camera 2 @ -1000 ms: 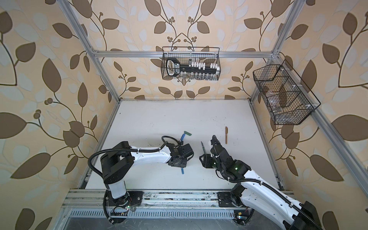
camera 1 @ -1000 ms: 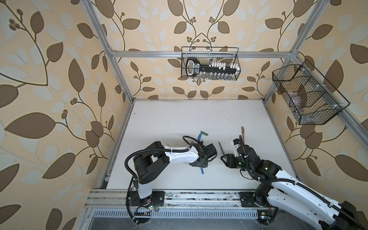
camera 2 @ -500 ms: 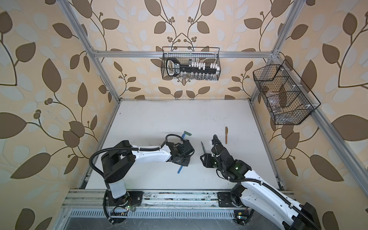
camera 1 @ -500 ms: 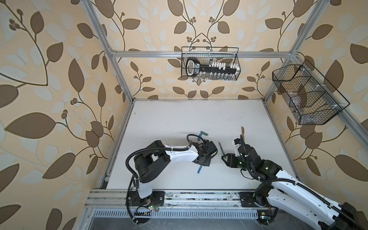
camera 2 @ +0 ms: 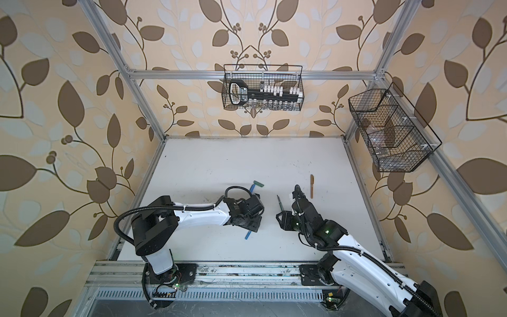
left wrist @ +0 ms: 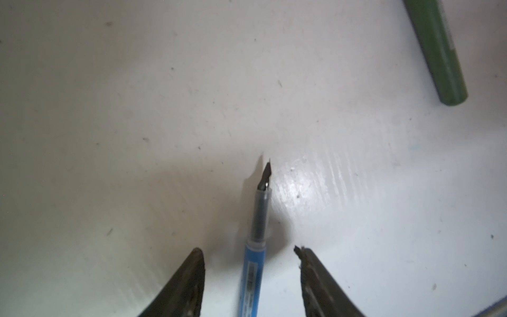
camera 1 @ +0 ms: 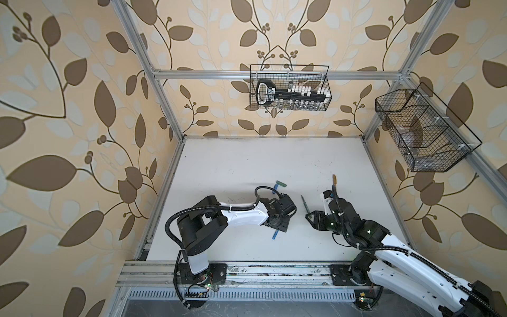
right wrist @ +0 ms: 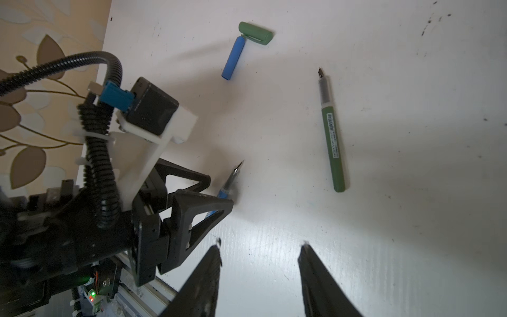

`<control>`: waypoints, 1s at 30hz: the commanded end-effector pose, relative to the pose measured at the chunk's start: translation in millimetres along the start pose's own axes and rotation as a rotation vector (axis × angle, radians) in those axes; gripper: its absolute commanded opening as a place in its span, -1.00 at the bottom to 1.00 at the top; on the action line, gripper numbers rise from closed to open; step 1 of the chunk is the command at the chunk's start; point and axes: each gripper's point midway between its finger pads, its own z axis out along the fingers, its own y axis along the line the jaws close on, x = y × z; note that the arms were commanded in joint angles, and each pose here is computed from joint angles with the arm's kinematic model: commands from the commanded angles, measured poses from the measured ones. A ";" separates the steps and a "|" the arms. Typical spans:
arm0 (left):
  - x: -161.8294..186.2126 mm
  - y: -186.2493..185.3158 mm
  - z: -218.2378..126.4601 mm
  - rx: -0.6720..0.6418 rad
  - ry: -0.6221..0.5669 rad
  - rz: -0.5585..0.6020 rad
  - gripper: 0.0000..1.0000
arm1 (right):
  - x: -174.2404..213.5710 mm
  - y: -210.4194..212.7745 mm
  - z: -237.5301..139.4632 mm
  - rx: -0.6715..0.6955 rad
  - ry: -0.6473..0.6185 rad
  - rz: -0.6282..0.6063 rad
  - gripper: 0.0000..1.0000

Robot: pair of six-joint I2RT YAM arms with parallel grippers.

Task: Insert the pens into the pen caps
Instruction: 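Lift the blue pen nib-up with the left gripper while the right draws back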

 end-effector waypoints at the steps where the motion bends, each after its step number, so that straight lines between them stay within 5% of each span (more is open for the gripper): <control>1: 5.4 -2.8 -9.6 0.040 0.000 -0.038 0.03 | -9.4 7.3 -5.7 -0.012 -0.016 0.005 -0.04; 20: 30.7 9.9 0.5 -0.162 0.108 0.064 -0.54 | -7.9 9.7 2.2 -0.028 -0.005 0.022 -0.04; 30: 16.7 0.0 -11.5 -0.113 0.040 0.067 -0.73 | -1.7 11.9 19.2 -0.038 0.036 0.042 -0.03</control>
